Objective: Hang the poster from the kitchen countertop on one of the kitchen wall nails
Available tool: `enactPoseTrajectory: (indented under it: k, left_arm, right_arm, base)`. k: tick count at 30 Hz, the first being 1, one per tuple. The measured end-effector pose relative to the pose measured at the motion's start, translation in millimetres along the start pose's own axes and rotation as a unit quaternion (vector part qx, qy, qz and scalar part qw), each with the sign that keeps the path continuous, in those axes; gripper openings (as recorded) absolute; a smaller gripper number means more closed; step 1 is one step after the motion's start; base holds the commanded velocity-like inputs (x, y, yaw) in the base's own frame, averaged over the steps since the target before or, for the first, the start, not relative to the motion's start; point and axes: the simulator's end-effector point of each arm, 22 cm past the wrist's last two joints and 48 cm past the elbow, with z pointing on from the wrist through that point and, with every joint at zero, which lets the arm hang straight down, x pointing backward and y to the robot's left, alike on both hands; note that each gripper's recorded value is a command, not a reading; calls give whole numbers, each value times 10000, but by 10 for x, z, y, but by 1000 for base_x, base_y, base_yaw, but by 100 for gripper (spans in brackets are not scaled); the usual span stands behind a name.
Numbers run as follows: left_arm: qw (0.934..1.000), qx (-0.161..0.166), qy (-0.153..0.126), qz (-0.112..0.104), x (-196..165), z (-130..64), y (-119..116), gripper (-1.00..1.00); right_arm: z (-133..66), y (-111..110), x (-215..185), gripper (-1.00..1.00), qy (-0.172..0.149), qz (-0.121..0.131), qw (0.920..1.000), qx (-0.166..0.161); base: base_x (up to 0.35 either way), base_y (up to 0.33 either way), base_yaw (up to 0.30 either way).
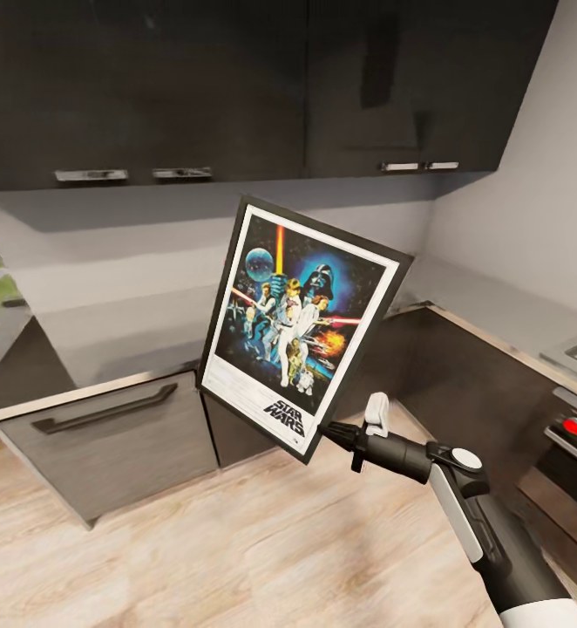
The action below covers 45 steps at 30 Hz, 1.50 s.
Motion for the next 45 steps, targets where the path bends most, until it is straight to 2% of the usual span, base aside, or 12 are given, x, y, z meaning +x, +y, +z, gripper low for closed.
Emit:
enactPoseTrajectory:
  k: [45]
  left_arm:
    - [10000, 0, 3, -3, 4, 0, 0, 100]
  right_arm:
    - [0, 0, 0, -100, 0, 0, 10000, 0]
  base:
    - [-258, 196, 287]
